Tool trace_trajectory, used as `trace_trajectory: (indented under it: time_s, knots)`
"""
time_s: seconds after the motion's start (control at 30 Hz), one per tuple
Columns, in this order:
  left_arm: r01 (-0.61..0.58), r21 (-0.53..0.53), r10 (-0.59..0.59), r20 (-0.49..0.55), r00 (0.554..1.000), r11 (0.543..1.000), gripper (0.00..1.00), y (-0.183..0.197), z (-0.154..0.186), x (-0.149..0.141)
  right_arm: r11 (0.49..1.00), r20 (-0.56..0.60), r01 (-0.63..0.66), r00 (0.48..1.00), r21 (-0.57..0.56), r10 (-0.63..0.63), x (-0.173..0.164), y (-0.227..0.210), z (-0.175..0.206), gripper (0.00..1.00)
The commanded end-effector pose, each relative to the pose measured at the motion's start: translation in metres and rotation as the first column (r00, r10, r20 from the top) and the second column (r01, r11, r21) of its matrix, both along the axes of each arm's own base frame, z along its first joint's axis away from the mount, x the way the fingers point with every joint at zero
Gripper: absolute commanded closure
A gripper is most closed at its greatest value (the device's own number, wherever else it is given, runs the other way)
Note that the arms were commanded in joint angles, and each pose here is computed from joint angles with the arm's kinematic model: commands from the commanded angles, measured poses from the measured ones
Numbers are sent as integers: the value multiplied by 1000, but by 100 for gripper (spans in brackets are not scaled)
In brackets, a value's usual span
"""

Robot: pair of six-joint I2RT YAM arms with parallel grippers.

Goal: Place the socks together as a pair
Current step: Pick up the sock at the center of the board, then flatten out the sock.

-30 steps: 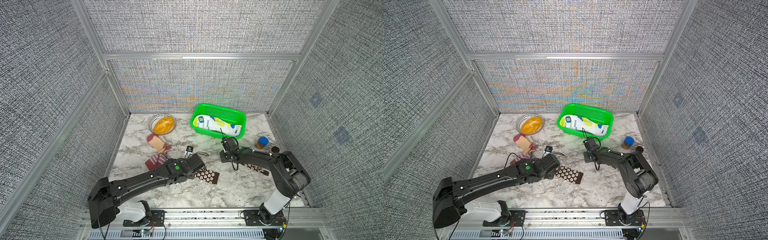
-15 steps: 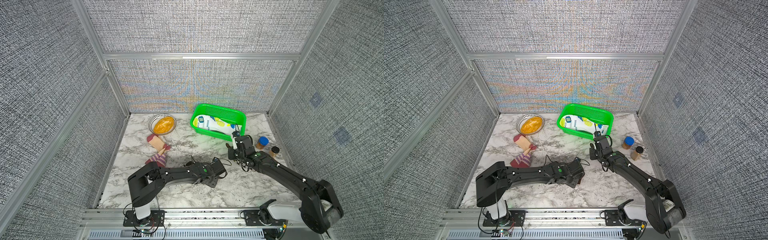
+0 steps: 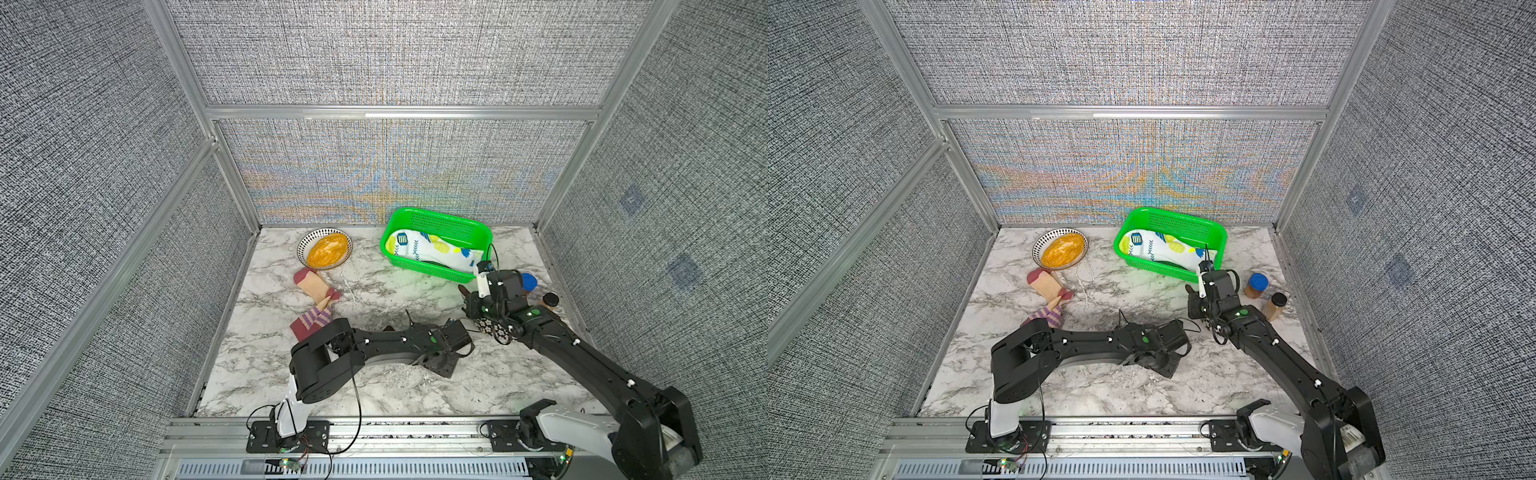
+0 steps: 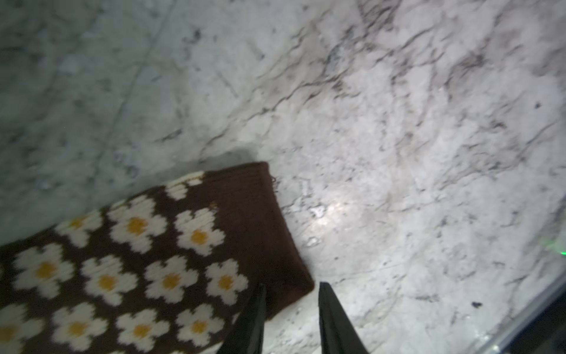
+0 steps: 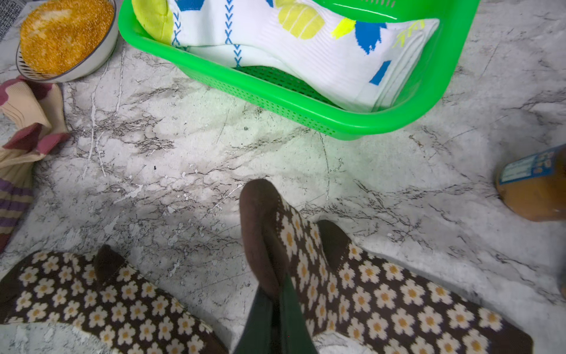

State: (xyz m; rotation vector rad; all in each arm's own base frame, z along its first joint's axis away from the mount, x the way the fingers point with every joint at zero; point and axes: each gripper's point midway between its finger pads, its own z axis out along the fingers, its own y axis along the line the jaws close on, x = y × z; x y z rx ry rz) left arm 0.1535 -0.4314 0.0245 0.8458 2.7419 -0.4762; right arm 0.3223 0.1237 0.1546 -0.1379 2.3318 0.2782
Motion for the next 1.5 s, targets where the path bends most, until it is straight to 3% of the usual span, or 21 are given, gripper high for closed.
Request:
trace_trajectory:
  time_s: [0.0,0.17,0.4,0.63,0.87,0.9,0.97,1.03,1.13,1.33,1.47]
  knots:
    - [-6,-74,6,-5,1000,997,68,-20,16,3,1000,-6,-15,1000,15,15,-3,1,4,100]
    - [-46,-125,53,55,997,991,60,-7,60,14,998,6,-30,1000,49,30,-10,3,13,100]
    - [-153,-109,168,138,976,982,44,71,104,27,975,46,-180,983,132,175,-21,42,45,100]
    - [-375,-175,410,251,877,910,38,178,142,44,915,-2,-377,924,143,381,-56,127,45,100]
    - [-474,-214,518,267,812,854,36,239,144,42,848,-109,-495,848,188,519,-88,219,10,100]
    - [-480,-221,525,261,810,849,36,242,142,41,840,-126,-505,837,201,533,-91,228,4,95]
    - [-485,-229,532,250,809,844,36,243,138,40,815,-134,-525,814,245,565,-97,238,-3,66]
    - [-482,-234,530,229,817,844,36,238,132,39,821,-128,-512,824,251,553,-92,233,-3,42]
    - [-471,-263,522,178,834,842,36,222,121,39,854,-113,-462,860,240,497,-75,202,3,26]
    - [-407,-207,420,22,907,890,36,186,82,25,944,-152,-276,940,183,304,-35,105,-17,24]
    - [-417,-167,415,-50,908,893,39,188,59,10,973,-204,-183,956,138,209,-19,59,-47,27]
